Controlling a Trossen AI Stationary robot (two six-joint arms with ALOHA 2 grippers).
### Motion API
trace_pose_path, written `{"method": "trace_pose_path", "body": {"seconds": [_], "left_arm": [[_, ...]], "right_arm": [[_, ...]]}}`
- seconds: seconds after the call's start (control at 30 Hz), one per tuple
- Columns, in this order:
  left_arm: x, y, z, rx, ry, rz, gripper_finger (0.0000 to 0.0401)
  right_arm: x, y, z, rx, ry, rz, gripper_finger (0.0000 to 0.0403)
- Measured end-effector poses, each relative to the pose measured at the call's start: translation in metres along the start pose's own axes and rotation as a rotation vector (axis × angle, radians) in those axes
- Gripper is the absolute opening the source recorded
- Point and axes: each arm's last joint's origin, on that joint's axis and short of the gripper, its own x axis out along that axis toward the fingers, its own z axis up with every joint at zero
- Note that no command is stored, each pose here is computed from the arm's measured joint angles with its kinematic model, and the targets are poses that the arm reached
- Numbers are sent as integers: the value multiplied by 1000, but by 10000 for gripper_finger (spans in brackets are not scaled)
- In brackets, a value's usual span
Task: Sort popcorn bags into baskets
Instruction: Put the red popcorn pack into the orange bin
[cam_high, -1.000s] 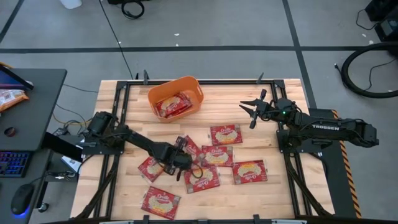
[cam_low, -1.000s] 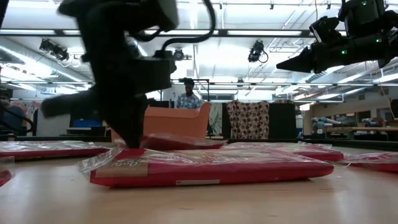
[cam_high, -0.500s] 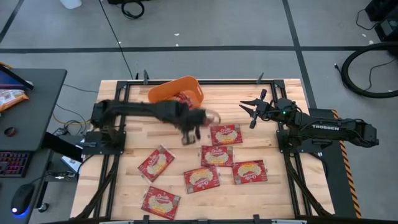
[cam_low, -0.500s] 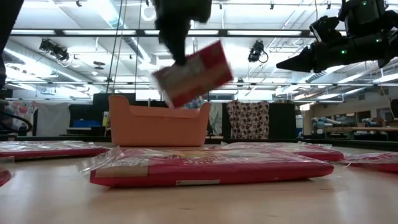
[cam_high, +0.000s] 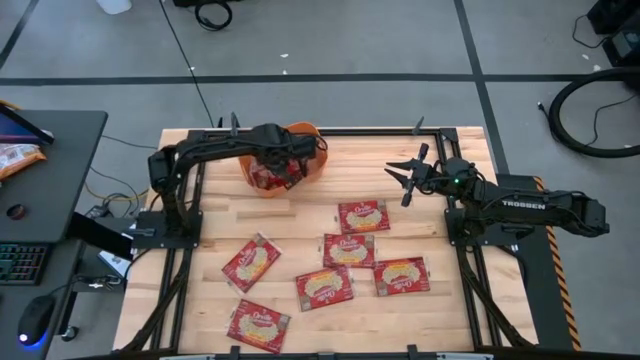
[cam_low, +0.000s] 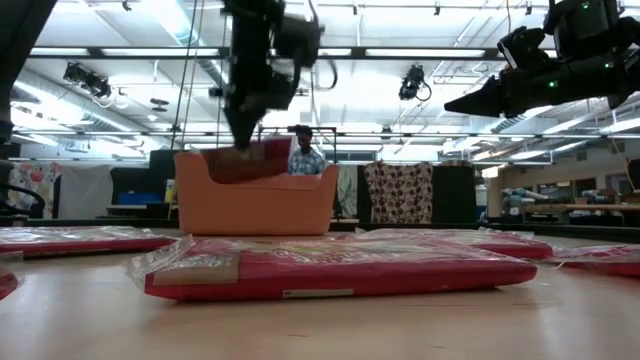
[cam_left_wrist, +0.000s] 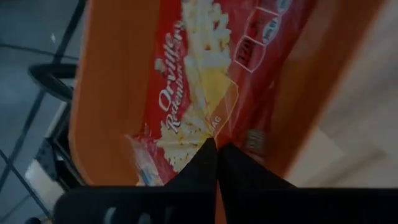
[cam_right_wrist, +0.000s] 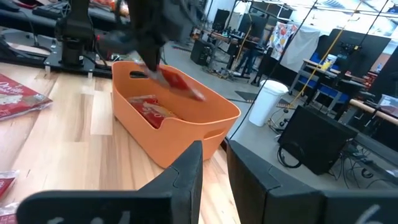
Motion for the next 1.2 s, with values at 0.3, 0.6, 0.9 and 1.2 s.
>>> {"method": "trace_pose_path", "body": {"seconds": [0.3, 0.6, 0.9, 1.2], "left_arm": [[4, 4, 5, -40, 31, -133, 146], [-51, -89, -20, 380, -258, -322, 183], [-75, -146, -82, 450, -196, -344, 183], [-36, -180, -106, 124, 152, -253, 183]], "right_arm": [[0, 0, 0, -9, 0, -4, 79], [0, 0, 0, -8, 4, -12, 79], [0, 0, -2, -25, 24, -19, 79], [0, 0, -2, -25, 23, -19, 79]]}}
